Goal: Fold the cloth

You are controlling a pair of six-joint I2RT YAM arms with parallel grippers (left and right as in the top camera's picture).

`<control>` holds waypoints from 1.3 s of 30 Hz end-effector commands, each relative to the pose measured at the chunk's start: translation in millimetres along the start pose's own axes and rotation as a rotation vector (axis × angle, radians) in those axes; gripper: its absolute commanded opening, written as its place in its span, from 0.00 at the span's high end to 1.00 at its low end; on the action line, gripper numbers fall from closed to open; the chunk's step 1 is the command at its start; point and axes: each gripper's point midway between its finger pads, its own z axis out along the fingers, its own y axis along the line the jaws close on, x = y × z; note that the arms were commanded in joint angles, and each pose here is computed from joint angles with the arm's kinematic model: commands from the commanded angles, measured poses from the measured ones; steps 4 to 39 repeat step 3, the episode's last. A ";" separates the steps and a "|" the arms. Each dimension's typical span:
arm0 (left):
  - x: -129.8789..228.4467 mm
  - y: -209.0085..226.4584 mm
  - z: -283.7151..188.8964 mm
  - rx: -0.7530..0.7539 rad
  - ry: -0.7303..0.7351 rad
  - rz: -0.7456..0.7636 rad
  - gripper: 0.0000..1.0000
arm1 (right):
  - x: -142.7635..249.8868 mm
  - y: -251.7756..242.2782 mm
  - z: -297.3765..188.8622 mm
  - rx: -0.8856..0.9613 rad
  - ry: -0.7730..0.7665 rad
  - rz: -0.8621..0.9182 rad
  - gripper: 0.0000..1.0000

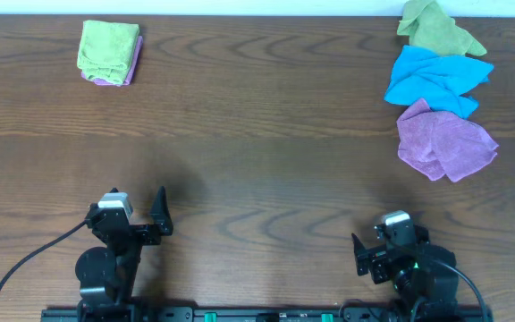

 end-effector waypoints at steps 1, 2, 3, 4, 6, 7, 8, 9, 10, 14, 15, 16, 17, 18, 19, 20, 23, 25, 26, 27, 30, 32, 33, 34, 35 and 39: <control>12.0 3.2 2.9 -0.006 0.024 -0.008 0.05 | 3.1 3.1 2.6 -0.013 0.001 -0.014 0.01; 12.0 3.2 2.9 -0.006 0.024 -0.008 0.05 | 3.1 3.1 2.6 -0.014 0.001 -0.014 0.01; 12.0 3.2 2.9 -0.006 0.024 -0.008 0.05 | 3.1 3.1 2.6 -0.014 0.001 -0.014 0.01; 12.0 3.2 2.9 -0.006 0.024 -0.008 0.05 | 3.1 3.1 2.6 -0.014 0.001 -0.014 0.01; 12.0 3.2 2.9 -0.006 0.024 -0.008 0.05 | 3.1 3.1 2.6 -0.014 0.001 -0.014 0.01; 12.0 3.2 2.9 -0.006 0.024 -0.008 0.05 | 3.1 3.1 2.6 -0.014 0.001 -0.014 0.01; 12.0 3.2 2.9 -0.006 0.024 -0.008 0.05 | 3.1 3.1 2.6 -0.014 0.001 -0.014 0.01; 12.0 3.2 2.9 -0.006 0.024 -0.008 0.05 | 3.1 3.1 2.6 -0.014 0.001 -0.014 0.01; 12.0 3.2 2.9 -0.006 0.024 -0.008 0.05 | 3.1 3.1 2.6 -0.014 0.001 -0.014 0.01; 12.0 3.2 2.9 -0.006 0.024 -0.008 0.05 | 3.1 3.1 2.6 -0.014 0.001 -0.014 0.01; 12.0 3.2 2.9 -0.006 0.024 -0.008 0.05 | 3.1 3.1 2.6 -0.014 0.001 -0.014 0.01; 12.0 3.2 2.9 -0.006 0.024 -0.008 0.05 | 3.1 3.1 2.6 -0.014 0.001 -0.014 0.01; 12.0 3.2 2.9 -0.006 0.024 -0.008 0.05 | 3.1 3.1 2.6 -0.014 0.001 -0.014 0.01; 12.0 3.2 2.9 -0.006 0.024 -0.008 0.05 | 3.1 3.1 2.6 -0.014 0.001 -0.014 0.01; 12.0 3.2 2.9 -0.006 0.024 -0.008 0.05 | 3.1 3.1 2.6 -0.014 0.001 -0.014 0.01; 12.0 3.2 2.9 -0.006 0.024 -0.008 0.05 | 3.1 3.1 2.6 -0.014 0.001 -0.014 0.01; 12.0 3.2 2.9 -0.006 0.024 -0.008 0.05 | 3.1 3.1 2.6 -0.014 0.001 -0.014 0.01; 12.0 3.2 2.9 -0.006 0.024 -0.008 0.05 | 3.1 3.1 2.6 -0.014 0.001 -0.014 0.01; 12.0 3.2 2.9 -0.006 0.024 -0.008 0.05 | 3.1 3.1 2.6 -0.014 0.001 -0.014 0.01; 12.0 3.2 2.9 -0.006 0.024 -0.008 0.05 | 3.1 3.1 2.6 -0.014 0.001 -0.014 0.01; 12.0 3.2 2.9 -0.006 0.024 -0.008 0.05 | 3.1 3.1 2.6 -0.014 0.001 -0.014 0.01; 12.0 3.2 2.9 -0.006 0.024 -0.008 0.05 | 3.1 3.1 2.6 -0.014 0.001 -0.014 0.01; 12.0 3.2 2.9 -0.006 0.024 -0.008 0.05 | 3.1 3.1 2.6 -0.014 0.001 -0.014 0.01; 12.0 3.2 2.9 -0.006 0.024 -0.008 0.05 | 3.1 3.1 2.6 -0.014 0.001 -0.014 0.01; 12.0 3.2 2.9 -0.006 0.024 -0.008 0.05 | 3.1 3.1 2.6 -0.014 0.001 -0.014 0.01; 12.0 3.2 2.9 -0.006 0.024 -0.008 0.05 | 3.1 3.1 2.6 -0.014 0.001 -0.014 0.01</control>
